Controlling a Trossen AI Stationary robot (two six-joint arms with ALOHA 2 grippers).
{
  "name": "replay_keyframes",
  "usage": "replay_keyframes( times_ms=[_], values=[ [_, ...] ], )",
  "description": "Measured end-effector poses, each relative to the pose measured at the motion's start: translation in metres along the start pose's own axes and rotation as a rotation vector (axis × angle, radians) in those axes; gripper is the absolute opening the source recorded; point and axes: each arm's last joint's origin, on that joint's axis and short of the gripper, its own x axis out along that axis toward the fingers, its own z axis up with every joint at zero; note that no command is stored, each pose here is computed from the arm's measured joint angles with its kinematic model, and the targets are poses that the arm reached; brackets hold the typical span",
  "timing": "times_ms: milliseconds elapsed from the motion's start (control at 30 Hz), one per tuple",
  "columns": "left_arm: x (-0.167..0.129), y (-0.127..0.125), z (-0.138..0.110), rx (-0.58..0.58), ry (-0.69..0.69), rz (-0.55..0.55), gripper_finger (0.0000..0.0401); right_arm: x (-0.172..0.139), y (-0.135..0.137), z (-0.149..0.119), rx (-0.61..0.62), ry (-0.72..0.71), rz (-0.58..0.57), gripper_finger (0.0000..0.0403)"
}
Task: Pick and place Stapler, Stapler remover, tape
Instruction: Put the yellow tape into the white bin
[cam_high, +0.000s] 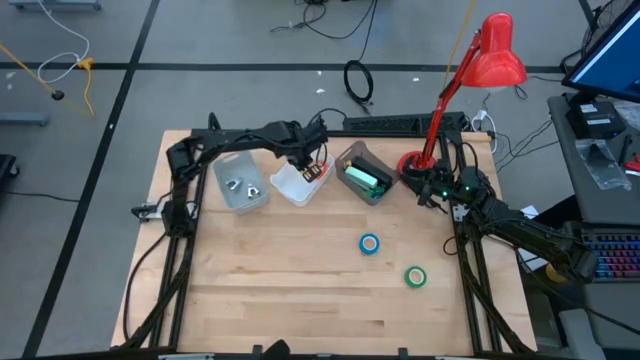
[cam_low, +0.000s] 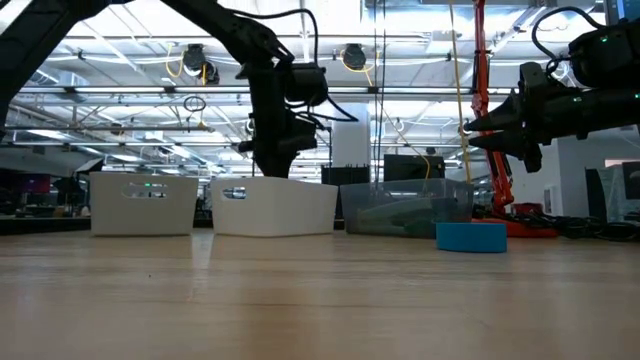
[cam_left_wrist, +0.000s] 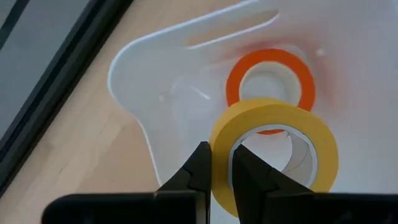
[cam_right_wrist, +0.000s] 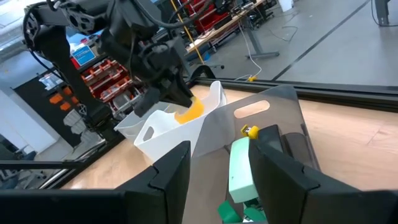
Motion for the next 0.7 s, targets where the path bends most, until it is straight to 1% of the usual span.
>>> replay_keyframes(
  times_ms=[100, 233, 300, 700],
  values=[
    [0.006, 0.0, 0.0, 0.033, 0.005, 0.033, 0.0035, 0.0, 0.0, 0.0, 0.009, 0.0, 0.0, 0.0155],
    [0.009, 0.002, 0.005, 0.072, -0.034, 0.078, 0.0035, 0.0, 0.0, 0.0, 0.016, 0.0, 0.0, 0.0155],
    [0.01, 0.002, 0.008, 0.084, -0.062, 0.083, 0.0035, 0.0, 0.0, 0.0, 0.016, 0.0, -0.001, 0.0155],
    [0.016, 0.012, 0.011, 0.096, -0.071, 0.091, 0.0035, 0.0, 0.0, 0.0, 0.02, -0.001, -0.003, 0.0155]
  ],
)
